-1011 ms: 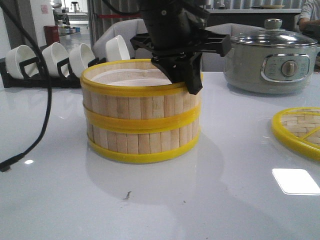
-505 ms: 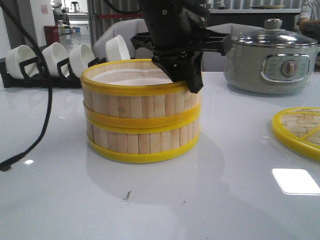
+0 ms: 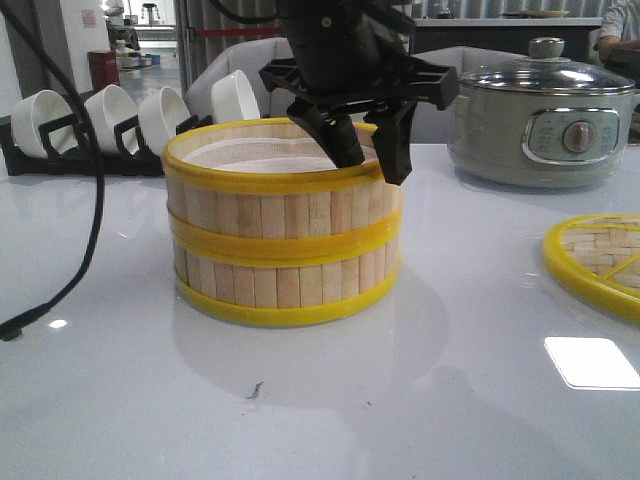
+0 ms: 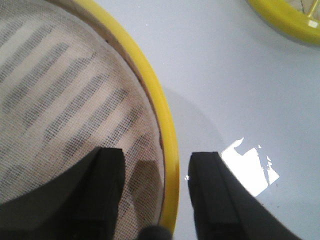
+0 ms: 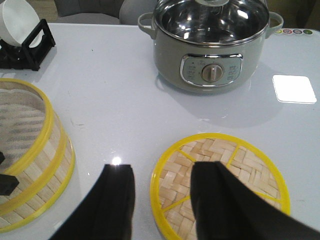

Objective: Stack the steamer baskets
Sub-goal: 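Open the left gripper and raise it away from the stack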

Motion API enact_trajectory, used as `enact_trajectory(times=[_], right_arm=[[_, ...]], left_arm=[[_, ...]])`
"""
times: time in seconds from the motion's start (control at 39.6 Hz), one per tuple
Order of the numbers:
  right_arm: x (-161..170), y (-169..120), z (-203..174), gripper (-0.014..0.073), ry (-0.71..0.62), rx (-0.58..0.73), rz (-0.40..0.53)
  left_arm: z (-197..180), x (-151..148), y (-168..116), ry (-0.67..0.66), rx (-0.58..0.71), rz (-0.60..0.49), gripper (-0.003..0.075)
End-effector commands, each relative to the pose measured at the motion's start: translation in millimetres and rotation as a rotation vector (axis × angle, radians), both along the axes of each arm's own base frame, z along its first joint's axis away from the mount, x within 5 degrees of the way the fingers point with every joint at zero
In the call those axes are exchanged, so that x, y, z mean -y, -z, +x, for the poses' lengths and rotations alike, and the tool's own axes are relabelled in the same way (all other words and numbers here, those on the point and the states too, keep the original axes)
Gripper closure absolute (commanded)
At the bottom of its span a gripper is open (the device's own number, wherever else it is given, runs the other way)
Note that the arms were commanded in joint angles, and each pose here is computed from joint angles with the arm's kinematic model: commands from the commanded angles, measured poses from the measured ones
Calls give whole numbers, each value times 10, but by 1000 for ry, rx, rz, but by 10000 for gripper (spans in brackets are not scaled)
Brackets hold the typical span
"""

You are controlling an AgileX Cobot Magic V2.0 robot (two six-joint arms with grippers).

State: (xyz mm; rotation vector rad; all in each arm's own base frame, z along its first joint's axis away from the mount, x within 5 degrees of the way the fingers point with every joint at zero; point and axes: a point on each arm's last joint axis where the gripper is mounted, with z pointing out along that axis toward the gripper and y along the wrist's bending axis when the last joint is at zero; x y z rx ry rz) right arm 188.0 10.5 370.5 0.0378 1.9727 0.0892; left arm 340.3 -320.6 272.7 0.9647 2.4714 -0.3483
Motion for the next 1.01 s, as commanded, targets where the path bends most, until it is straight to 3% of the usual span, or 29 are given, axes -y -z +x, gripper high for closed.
enact_trajectory(times=[0.0, 0.25, 0.35, 0.43, 0.45, 0.51, 0.71, 0.99], right_arm=[[1, -220, -2, 213, -1, 127, 6], [1, -217, -3, 213, -1, 123, 6], [1, -211, -5, 213, -1, 116, 6], [1, -209, -5, 213, -1, 114, 5], [1, -209, -5, 213, -1, 114, 5], [1, -209, -5, 213, -1, 114, 5], [1, -210, -5, 213, -1, 115, 6], [1, -210, -5, 213, -1, 115, 6]], left_arm=[[-86, -30, -641, -8, 129, -138, 334], [-92, -64, -1113, -19, 211, -218, 352], [-76, -142, -1276, -30, 252, -210, 469], [-37, -279, -1438, -58, 283, -224, 649], [-24, -323, -1481, -67, 293, -231, 642], [3, -450, -1584, -93, 315, -244, 616], [4, -1245, -2061, -242, 394, -262, 635], [-421, -2365, -2592, -488, 540, -288, 635]])
